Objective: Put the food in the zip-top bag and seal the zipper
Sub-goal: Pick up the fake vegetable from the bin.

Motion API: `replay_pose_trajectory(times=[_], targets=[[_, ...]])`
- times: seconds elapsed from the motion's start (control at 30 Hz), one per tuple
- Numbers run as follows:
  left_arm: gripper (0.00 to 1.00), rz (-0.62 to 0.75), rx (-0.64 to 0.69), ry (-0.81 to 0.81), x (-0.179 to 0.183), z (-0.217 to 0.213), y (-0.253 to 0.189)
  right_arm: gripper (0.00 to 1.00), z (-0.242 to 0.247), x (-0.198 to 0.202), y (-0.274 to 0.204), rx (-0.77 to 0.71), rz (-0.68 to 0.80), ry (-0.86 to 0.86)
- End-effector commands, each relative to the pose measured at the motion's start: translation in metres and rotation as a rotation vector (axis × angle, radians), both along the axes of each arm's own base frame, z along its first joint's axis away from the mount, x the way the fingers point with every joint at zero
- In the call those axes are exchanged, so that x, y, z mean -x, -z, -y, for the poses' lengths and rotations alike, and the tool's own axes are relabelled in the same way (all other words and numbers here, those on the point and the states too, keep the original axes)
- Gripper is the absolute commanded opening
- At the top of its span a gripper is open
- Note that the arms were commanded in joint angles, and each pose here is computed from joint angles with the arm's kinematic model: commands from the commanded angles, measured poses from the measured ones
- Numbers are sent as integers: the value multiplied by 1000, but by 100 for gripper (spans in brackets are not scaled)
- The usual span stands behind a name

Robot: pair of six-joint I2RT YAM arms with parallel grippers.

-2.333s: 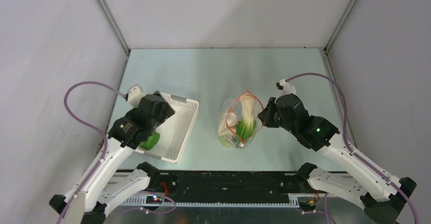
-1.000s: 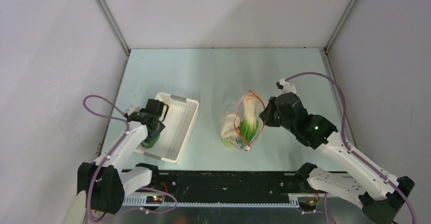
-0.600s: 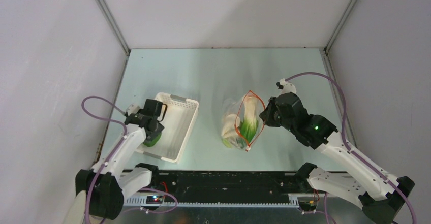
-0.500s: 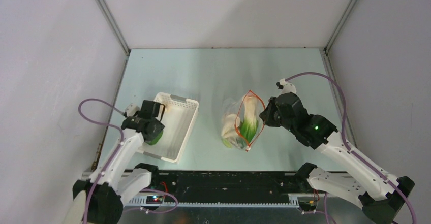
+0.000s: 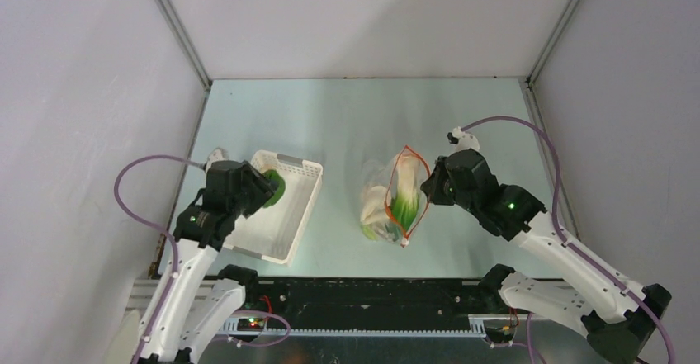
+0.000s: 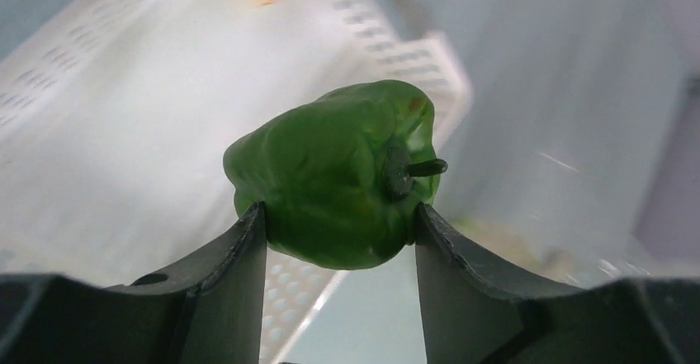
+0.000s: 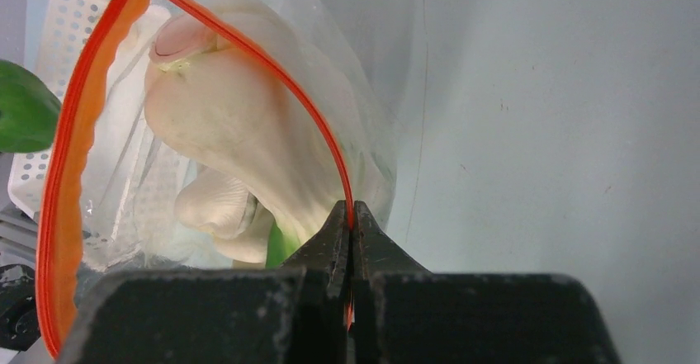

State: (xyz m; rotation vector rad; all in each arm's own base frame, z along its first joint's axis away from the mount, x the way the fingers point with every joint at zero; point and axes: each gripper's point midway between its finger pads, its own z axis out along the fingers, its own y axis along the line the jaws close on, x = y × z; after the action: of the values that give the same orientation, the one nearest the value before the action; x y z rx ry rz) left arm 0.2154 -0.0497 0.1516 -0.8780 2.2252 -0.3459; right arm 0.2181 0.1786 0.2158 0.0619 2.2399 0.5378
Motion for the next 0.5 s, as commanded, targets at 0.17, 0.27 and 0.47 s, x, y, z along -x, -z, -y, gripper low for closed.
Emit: replay_pose_trajectory(times=[0.17, 0.27, 0.47], targets=[[0, 670, 231, 688, 1, 135, -205, 0, -11, -12, -24, -45, 50, -5], [0, 749, 275, 918, 29, 182, -243, 0, -13, -11, -32, -53, 49, -12], [0, 782, 361, 1172, 56, 241, -269, 0, -19, 1, -58, -104, 84, -59]])
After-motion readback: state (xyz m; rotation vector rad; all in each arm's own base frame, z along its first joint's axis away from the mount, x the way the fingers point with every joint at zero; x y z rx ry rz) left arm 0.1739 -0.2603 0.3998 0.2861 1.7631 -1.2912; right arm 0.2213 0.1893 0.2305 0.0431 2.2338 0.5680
